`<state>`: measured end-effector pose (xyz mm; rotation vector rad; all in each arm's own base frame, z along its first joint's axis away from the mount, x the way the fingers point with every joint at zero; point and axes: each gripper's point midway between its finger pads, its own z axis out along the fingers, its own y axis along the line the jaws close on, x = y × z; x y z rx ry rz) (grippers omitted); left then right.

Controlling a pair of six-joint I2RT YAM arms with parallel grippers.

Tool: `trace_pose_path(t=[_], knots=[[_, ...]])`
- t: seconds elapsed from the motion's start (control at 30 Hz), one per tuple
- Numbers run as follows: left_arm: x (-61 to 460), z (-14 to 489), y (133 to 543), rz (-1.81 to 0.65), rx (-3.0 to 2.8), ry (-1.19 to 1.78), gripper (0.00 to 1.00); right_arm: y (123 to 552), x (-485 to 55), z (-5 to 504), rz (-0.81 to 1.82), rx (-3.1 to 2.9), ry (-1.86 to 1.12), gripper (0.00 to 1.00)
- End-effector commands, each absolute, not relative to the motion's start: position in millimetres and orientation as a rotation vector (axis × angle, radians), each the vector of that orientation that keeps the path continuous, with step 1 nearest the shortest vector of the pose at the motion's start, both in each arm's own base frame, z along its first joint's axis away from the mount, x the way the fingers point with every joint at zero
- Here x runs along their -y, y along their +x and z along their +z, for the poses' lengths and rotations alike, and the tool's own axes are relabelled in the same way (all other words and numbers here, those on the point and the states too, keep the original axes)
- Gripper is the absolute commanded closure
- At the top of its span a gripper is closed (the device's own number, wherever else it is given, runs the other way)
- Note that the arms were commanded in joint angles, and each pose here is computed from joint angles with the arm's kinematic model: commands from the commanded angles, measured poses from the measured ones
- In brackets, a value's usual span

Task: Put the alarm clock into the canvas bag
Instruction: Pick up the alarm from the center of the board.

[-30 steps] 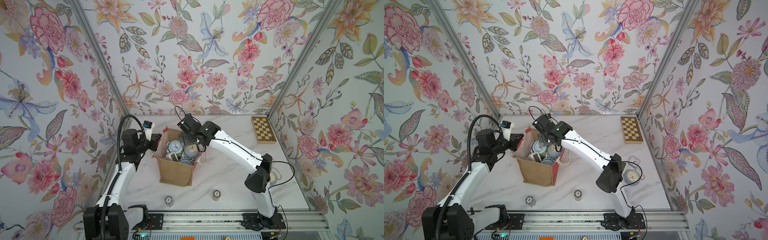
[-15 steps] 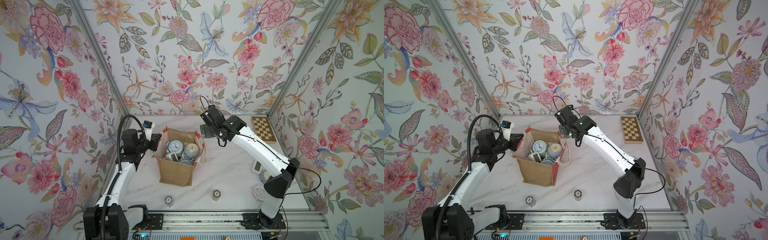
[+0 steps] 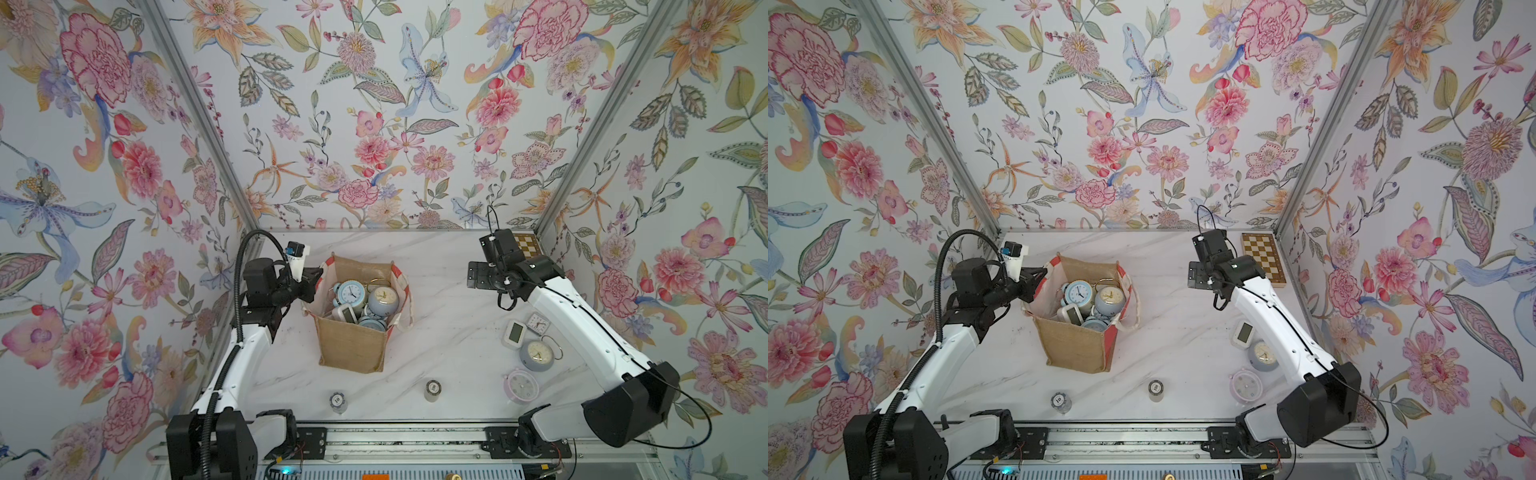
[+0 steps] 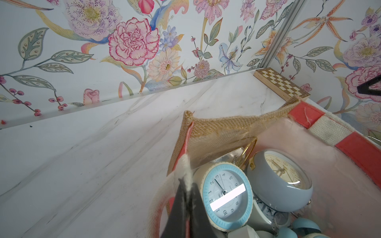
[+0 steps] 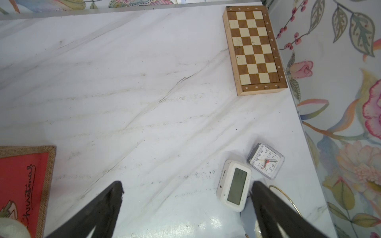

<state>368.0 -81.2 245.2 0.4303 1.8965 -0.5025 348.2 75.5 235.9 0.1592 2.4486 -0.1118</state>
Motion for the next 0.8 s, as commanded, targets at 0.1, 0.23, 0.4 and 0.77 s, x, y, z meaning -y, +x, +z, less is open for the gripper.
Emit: trace_pose_path(t=[0.1, 0.23, 0.4, 0.77], knots=[[83, 257, 367, -0.5, -1.863, 0.434, 1.0, 333, -45, 201, 0.144, -2.481, 0.322, 0.01], [83, 257, 367, -0.498, -1.863, 0.433, 1.0, 321, -22, 171, 0.193, -2.526, 0.436, 0.01], [83, 257, 367, -0.501, -1.865, 0.432, 1.0, 312, 0, 135, 0.179, -2.611, 0.524, 0.0], [83, 256, 367, -0.496, -1.867, 0.433, 1.0, 309, 29, 73, 0.143, -2.752, 0.609, 0.07]])
